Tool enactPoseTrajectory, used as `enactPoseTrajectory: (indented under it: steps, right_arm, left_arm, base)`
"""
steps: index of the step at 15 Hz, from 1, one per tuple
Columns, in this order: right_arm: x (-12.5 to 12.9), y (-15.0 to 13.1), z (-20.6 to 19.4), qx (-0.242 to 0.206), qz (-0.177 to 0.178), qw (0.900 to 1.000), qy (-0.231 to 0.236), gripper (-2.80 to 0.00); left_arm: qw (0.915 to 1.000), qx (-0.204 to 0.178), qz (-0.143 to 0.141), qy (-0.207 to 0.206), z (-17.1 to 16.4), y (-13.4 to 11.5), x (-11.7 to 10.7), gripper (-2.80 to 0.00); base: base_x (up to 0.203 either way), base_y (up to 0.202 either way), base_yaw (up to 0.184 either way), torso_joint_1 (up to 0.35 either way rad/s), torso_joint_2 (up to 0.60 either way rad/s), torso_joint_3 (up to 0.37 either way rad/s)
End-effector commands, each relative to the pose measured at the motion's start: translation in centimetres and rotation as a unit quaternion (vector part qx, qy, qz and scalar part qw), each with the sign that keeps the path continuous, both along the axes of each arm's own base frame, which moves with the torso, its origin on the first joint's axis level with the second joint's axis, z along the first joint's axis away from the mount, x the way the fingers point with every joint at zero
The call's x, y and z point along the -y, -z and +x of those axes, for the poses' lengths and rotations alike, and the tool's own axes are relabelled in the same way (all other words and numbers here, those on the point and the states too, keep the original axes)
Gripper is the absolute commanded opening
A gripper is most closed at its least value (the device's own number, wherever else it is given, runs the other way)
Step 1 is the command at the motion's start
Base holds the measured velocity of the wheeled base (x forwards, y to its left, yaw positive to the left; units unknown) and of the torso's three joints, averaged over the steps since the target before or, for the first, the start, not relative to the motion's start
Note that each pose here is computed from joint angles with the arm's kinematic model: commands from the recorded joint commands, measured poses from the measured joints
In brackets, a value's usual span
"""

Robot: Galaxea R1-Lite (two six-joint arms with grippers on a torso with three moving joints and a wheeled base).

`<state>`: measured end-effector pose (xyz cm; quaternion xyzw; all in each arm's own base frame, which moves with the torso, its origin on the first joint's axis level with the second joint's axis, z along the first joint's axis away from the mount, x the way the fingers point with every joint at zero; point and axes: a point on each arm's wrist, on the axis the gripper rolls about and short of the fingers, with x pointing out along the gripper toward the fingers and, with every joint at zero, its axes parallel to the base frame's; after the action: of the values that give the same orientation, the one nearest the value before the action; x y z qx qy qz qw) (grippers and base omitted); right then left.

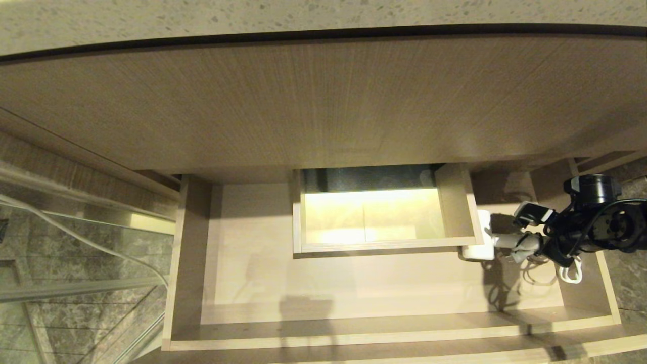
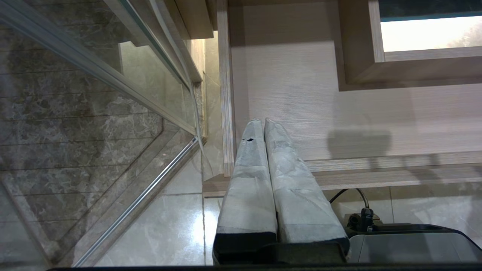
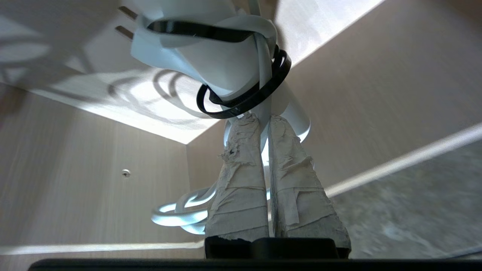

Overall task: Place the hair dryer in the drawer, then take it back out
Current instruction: Take the hairdryer out

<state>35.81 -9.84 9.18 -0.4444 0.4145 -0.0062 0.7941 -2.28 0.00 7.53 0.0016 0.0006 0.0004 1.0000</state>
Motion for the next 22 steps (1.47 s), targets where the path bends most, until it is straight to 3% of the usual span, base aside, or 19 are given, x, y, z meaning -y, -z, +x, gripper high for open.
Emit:
enactPoseTrajectory:
  steps: [1, 22]
  right_arm:
    - [-0.3, -1.2, -0.6, 0.013, -0.007, 1.000, -0.003, -2.80]
    - [-4.2, -6.0, -8.7, 0.069, -0.024, 0.995, -0.065, -2.80]
  left_arm:
    - [1.0000, 0.000, 0.000, 0.000, 0.0, 0.0, 0.0, -2.80]
    - [1.0000, 0.000, 0.000, 0.000, 0.0, 0.0, 0.0, -2.80]
  base:
    - [0.000, 0.000, 0.000, 0.000, 0.00, 0.000]
    - [0.000, 0.000, 0.000, 0.000, 0.00, 0.000]
